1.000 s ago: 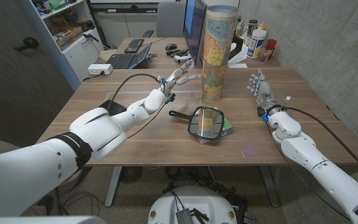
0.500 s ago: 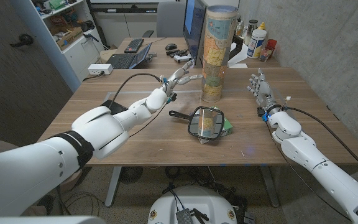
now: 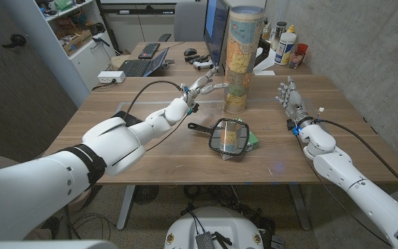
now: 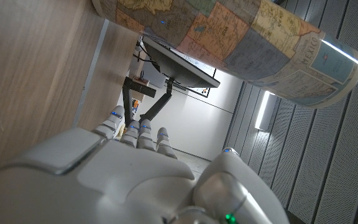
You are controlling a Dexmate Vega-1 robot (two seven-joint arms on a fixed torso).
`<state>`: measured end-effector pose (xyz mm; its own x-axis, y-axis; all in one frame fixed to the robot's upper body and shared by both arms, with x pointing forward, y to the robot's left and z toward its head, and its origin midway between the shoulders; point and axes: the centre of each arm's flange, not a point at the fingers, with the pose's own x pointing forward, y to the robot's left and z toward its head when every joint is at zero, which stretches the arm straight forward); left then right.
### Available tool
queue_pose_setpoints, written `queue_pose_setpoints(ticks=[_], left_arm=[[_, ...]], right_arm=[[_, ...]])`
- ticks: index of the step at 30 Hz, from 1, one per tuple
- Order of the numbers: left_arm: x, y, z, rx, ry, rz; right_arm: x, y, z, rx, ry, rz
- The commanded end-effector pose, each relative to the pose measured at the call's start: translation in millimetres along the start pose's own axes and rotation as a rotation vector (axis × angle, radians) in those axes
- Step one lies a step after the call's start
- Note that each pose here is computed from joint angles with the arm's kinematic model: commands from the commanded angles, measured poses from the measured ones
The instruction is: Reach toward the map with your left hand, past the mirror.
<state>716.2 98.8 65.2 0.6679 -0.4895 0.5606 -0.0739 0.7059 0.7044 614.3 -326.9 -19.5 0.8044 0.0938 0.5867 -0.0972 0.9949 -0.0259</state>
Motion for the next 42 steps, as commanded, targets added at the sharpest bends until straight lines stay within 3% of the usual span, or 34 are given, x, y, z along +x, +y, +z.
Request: queue_pose_setpoints(ticks=[1, 42], left_arm=[[2.5, -3.1, 4.4, 0.008, -0.009, -0.004], [8.4, -14.3, 7.5, 0.012, 0.017, -0.015]], right_arm=[[-1.5, -1.9, -0.9, 0.003, -0.003, -0.006], [-1.6, -13.1, 2.8, -0.002, -0.013, -0.007]])
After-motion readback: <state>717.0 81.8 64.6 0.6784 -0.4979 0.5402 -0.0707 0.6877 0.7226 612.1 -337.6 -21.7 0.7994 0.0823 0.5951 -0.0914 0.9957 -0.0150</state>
